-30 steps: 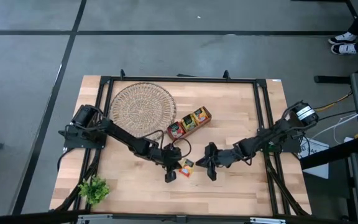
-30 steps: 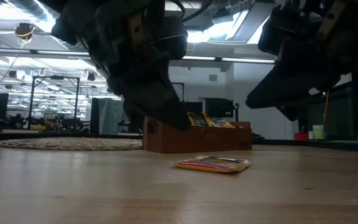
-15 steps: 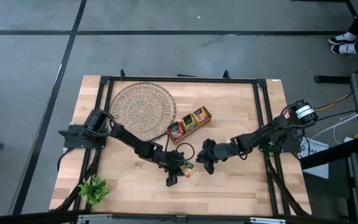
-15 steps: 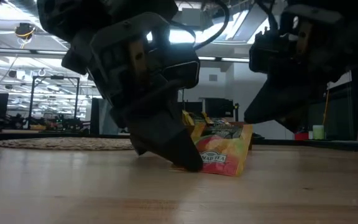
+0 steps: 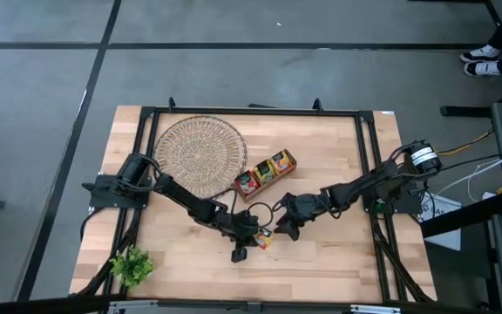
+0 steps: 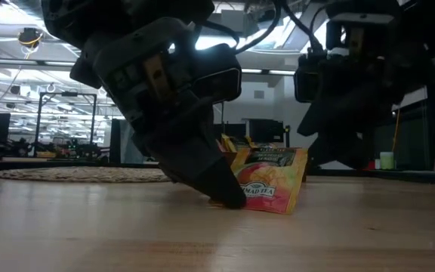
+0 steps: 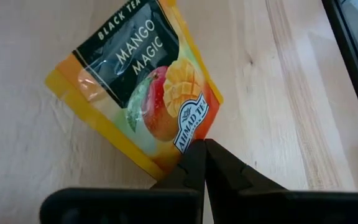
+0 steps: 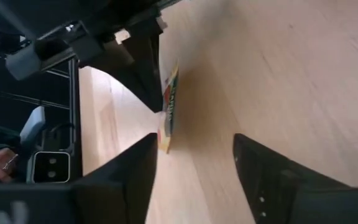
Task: Pick & Place Tea
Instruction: Put the orange tea bag into the right section of the wooden organizer
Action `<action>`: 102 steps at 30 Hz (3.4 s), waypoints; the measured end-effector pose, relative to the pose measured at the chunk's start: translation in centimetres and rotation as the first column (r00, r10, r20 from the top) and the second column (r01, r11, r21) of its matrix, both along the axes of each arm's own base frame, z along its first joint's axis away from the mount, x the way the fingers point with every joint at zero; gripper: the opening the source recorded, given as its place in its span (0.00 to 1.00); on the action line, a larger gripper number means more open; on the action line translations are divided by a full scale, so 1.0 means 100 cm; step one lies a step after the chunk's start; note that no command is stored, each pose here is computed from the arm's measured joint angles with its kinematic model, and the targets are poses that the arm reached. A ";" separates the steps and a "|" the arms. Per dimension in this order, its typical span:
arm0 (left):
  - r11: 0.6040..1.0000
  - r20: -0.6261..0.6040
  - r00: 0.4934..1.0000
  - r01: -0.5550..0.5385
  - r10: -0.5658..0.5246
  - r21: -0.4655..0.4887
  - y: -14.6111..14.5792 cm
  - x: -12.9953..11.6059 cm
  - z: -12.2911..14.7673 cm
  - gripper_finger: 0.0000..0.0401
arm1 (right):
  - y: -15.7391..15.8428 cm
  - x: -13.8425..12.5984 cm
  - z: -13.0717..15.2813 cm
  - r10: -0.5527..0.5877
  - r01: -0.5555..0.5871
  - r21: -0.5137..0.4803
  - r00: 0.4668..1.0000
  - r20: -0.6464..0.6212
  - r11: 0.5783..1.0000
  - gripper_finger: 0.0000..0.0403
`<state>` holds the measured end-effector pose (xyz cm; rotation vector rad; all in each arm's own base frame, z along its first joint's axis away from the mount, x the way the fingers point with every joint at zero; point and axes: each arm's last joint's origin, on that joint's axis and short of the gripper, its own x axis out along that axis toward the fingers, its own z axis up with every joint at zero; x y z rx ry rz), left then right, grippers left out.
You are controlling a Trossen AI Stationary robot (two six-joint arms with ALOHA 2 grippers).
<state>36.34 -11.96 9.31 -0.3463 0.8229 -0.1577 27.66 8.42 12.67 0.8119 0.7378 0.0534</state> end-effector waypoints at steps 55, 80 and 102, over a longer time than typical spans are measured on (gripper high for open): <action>1.000 0.028 1.000 0.004 -0.005 0.031 0.012 0.004 0.000 0.10 | -0.082 0.012 0.109 0.239 -0.367 -0.471 0.920 -0.310 0.802 0.01; 0.987 0.054 0.998 0.023 -0.032 0.157 0.048 0.012 -0.001 0.08 | -0.159 0.023 0.130 0.476 -0.770 -0.613 0.611 -0.633 0.174 0.01; 0.987 0.022 1.000 0.002 -0.006 0.161 0.058 0.012 -0.002 0.08 | -0.187 0.031 0.094 0.428 -0.873 -0.483 0.462 -0.777 0.067 0.01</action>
